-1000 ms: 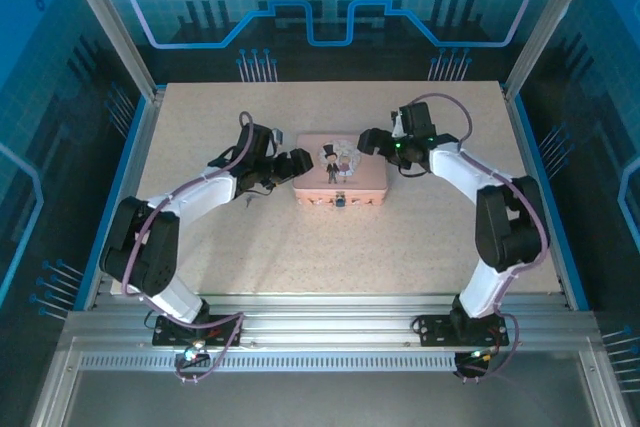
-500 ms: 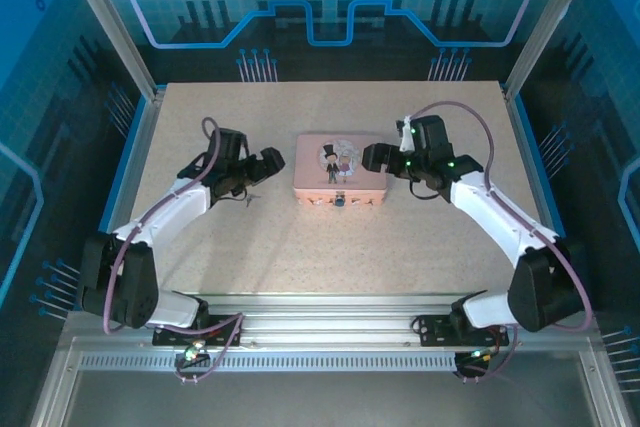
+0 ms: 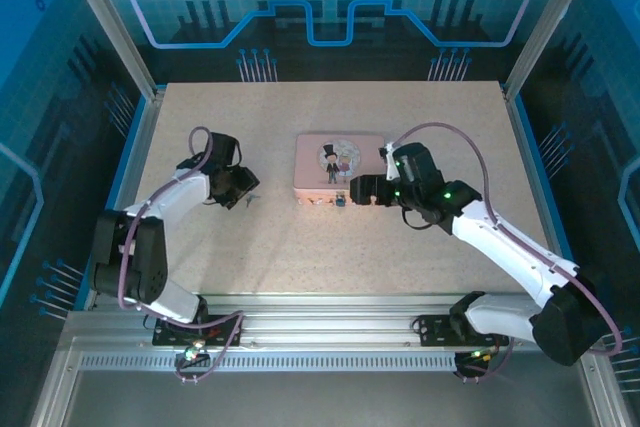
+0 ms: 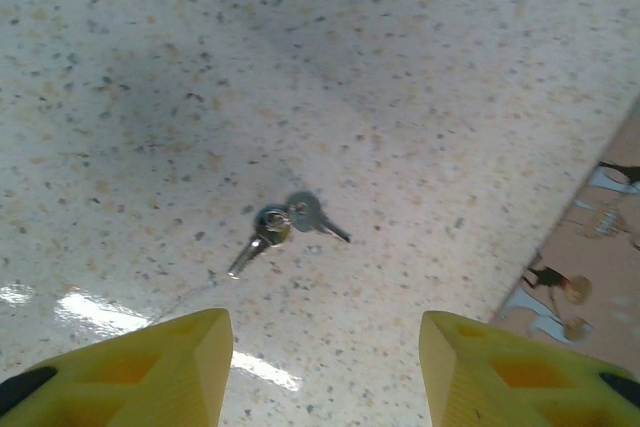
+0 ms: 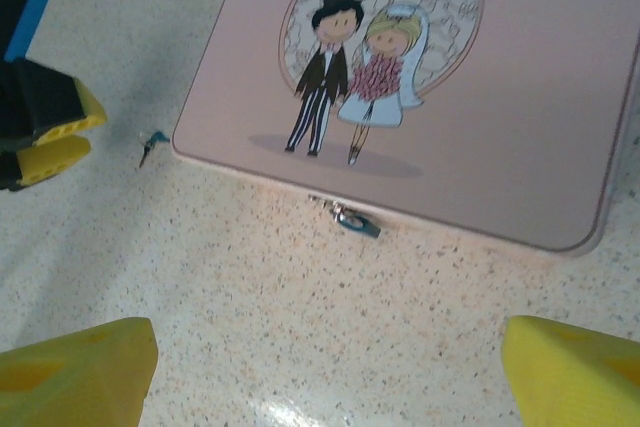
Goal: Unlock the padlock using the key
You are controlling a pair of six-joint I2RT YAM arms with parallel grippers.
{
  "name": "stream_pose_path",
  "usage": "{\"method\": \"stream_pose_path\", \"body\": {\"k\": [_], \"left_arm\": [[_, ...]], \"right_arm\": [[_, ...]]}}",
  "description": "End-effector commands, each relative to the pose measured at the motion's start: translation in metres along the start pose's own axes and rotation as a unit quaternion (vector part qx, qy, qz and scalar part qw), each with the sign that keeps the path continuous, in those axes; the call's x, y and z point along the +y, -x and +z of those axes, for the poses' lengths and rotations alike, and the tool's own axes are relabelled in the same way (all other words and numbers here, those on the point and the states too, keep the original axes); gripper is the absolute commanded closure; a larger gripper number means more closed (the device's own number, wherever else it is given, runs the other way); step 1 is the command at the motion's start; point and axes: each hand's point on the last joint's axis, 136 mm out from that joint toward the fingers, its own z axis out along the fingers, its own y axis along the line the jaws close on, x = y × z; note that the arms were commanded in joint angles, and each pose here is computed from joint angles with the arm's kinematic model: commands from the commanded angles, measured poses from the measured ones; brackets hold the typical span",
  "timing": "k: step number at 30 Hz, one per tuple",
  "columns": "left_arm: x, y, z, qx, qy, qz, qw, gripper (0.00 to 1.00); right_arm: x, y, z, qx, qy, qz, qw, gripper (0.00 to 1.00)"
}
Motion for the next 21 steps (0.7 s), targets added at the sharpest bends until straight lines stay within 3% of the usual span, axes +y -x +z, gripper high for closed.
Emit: {"method": "stream_pose_path", "body": {"k": [1, 10, 21], "left_arm": [[0.006, 0.003, 0.004, -0.006, 0.035, -0.032, 0.999, 0.47], [-0.004, 0.002, 0.026, 0.003, 0.062, -0.051, 0.997, 0.50], [0.010, 0.002, 0.037, -0.007, 0.097, -0.090, 0.991, 0.51]], "right_arm": [[0.007, -0.012, -0.001, 0.005, -0.008, -0.011, 1.000, 0.10], [0.044, -0.028, 0.013, 0.027, 0.017, -0.072, 0.997, 0.12], [0.051, -0.037, 0.020, 0.034, 0.025, -0.079, 0.996, 0.11]]}}
